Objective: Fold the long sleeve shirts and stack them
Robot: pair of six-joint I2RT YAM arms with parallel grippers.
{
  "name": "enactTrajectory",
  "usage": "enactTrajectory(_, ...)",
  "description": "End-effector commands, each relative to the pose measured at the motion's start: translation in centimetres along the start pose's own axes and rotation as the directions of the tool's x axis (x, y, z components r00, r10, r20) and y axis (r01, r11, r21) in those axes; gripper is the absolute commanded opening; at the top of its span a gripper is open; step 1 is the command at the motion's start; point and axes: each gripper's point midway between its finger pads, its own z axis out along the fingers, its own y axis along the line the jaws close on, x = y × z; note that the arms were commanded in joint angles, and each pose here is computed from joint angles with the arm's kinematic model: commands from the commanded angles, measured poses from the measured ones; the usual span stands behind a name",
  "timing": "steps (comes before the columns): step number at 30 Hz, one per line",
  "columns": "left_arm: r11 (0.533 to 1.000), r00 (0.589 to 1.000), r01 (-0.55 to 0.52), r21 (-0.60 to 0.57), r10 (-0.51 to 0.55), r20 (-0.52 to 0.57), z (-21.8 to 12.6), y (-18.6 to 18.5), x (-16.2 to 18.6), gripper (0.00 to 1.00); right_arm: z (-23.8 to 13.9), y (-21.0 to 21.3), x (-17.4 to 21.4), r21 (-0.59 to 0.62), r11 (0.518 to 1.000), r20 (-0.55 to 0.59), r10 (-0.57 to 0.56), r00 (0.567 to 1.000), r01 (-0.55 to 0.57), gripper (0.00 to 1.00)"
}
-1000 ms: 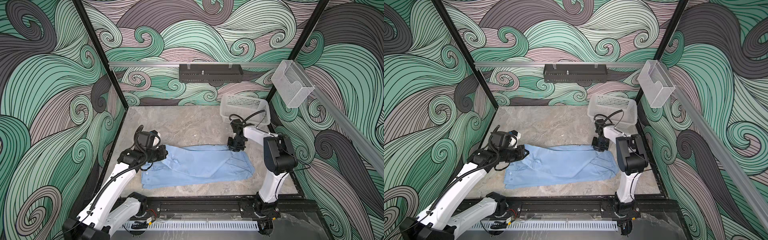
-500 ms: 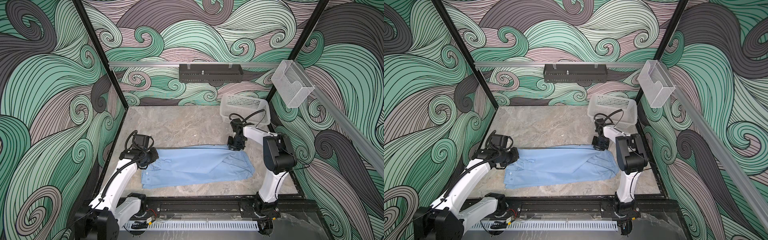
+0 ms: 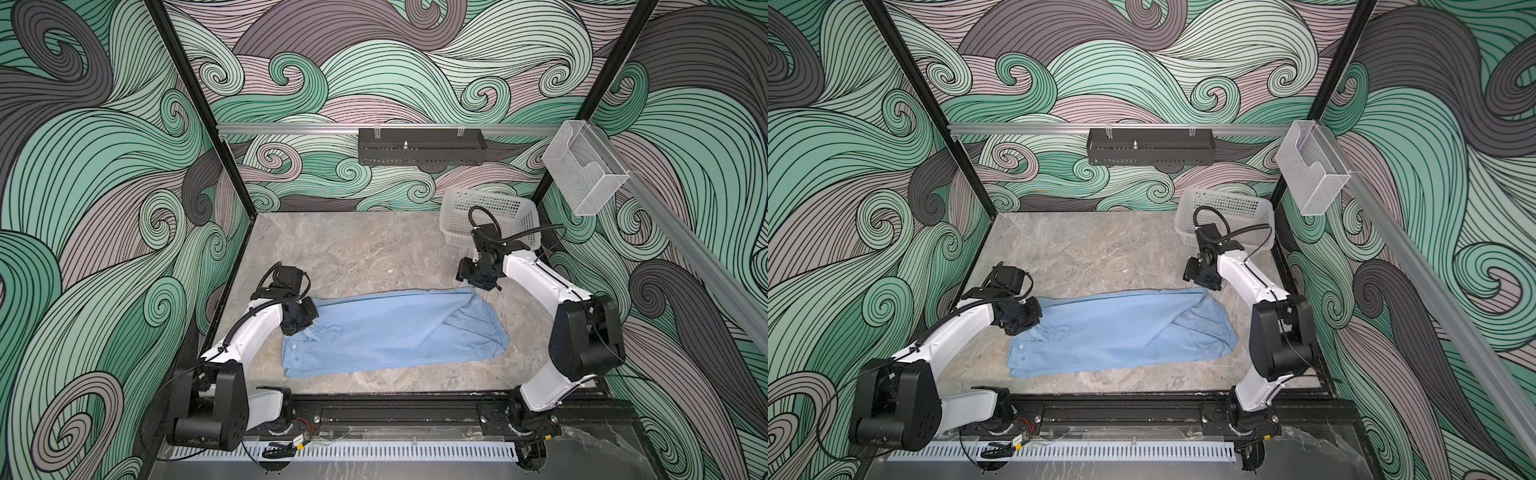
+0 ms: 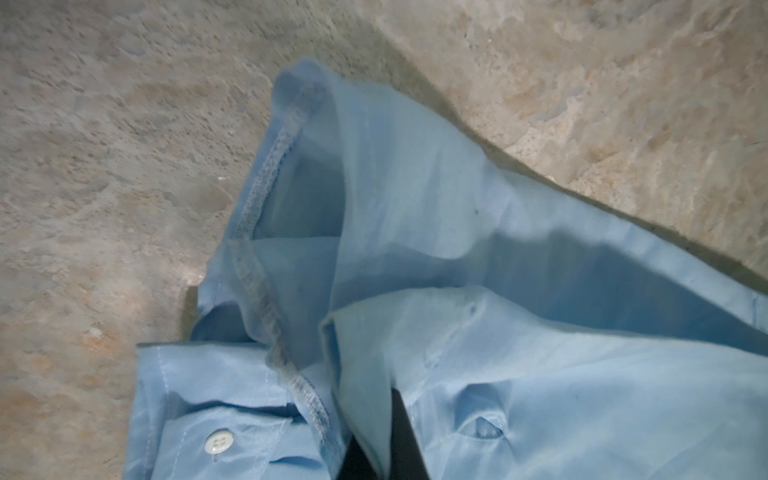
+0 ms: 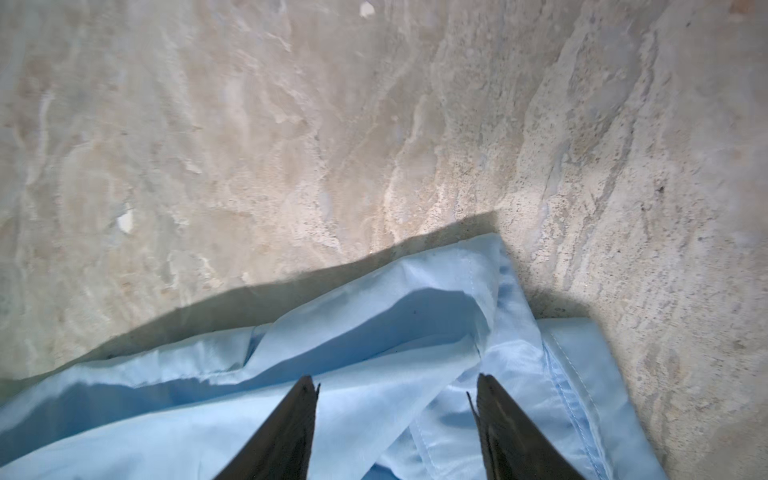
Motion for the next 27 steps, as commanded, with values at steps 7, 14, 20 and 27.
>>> enactTrajectory(7,0.999,1.0,-0.012,0.038,0.011,0.017,-3.0,-1.2,-1.0,0.61,0.8,-0.6,3.9,0.011,1.0,-0.097,-0.008,0.995,0.009,0.63)
enactTrajectory(14,0.98,0.98,-0.179,0.083,0.17,0.102,-7.2,-3.5,-1.7,0.99,1.2,-1.0,7.5,-0.002,0.998,-0.122,0.057,0.991,-0.057,0.65)
enactTrajectory(20,0.943,0.947,-0.299,0.15,0.312,-0.073,-3.0,-7.8,1.4,0.81,2.8,-2.4,11.1,0.024,0.989,-0.138,0.148,0.979,-0.146,0.65)
enactTrajectory(27,0.962,0.929,-0.26,0.086,0.274,-0.251,3.2,-7.2,2.6,0.66,5.2,-3.4,12.6,0.069,0.989,-0.196,0.142,0.97,-0.131,0.6)
